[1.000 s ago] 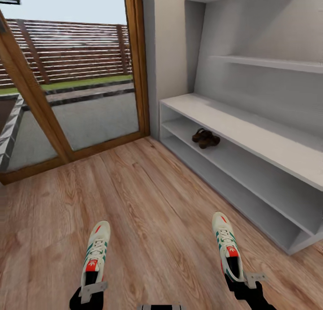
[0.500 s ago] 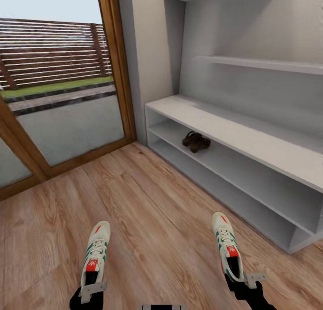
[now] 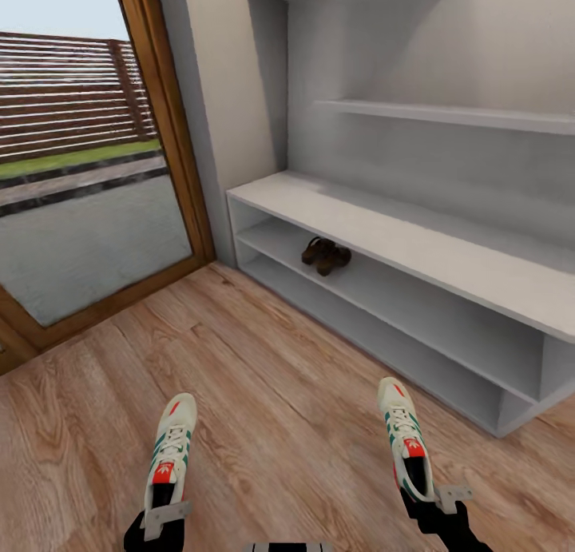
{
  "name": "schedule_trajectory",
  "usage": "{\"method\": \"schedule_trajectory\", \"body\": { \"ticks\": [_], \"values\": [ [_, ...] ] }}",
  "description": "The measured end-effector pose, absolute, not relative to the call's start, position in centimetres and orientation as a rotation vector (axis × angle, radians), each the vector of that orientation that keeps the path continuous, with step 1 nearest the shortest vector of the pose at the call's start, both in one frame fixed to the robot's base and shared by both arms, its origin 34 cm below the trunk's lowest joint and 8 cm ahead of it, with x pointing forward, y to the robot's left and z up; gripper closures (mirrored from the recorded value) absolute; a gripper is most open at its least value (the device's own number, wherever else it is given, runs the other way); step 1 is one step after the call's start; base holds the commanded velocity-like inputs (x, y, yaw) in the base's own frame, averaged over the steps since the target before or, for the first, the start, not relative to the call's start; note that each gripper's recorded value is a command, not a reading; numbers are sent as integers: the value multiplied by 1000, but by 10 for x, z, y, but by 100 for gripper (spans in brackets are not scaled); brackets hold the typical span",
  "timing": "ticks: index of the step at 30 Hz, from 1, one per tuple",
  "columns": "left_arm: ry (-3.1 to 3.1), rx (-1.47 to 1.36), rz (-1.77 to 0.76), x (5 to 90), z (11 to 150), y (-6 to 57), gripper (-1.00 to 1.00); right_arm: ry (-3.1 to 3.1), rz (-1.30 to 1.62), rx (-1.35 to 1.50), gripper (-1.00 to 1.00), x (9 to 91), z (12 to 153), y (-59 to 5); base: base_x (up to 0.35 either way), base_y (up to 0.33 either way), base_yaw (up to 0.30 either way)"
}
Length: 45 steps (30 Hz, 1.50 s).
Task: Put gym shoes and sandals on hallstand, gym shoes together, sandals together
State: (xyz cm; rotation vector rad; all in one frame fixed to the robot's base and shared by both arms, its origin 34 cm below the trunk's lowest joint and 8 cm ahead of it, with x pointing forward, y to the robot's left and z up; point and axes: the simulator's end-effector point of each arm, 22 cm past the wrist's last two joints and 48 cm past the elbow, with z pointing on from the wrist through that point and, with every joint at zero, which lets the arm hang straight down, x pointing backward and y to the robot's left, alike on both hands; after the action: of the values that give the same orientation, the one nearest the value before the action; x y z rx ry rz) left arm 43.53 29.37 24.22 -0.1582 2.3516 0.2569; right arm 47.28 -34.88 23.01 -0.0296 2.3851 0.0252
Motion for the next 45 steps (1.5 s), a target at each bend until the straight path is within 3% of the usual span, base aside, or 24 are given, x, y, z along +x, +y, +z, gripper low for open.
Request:
{"method": "schedule_trajectory", "body": {
  "ticks": [27, 45],
  "values": [
    [2351, -159, 258, 435, 242, 294, 100, 2385, 29, -30, 100, 473, 230, -347, 7, 5, -268],
    [2350, -160, 258, 436, 243, 294, 100, 2386, 29, -29, 100, 473, 230, -347, 88, 275, -269]
  ]
}}
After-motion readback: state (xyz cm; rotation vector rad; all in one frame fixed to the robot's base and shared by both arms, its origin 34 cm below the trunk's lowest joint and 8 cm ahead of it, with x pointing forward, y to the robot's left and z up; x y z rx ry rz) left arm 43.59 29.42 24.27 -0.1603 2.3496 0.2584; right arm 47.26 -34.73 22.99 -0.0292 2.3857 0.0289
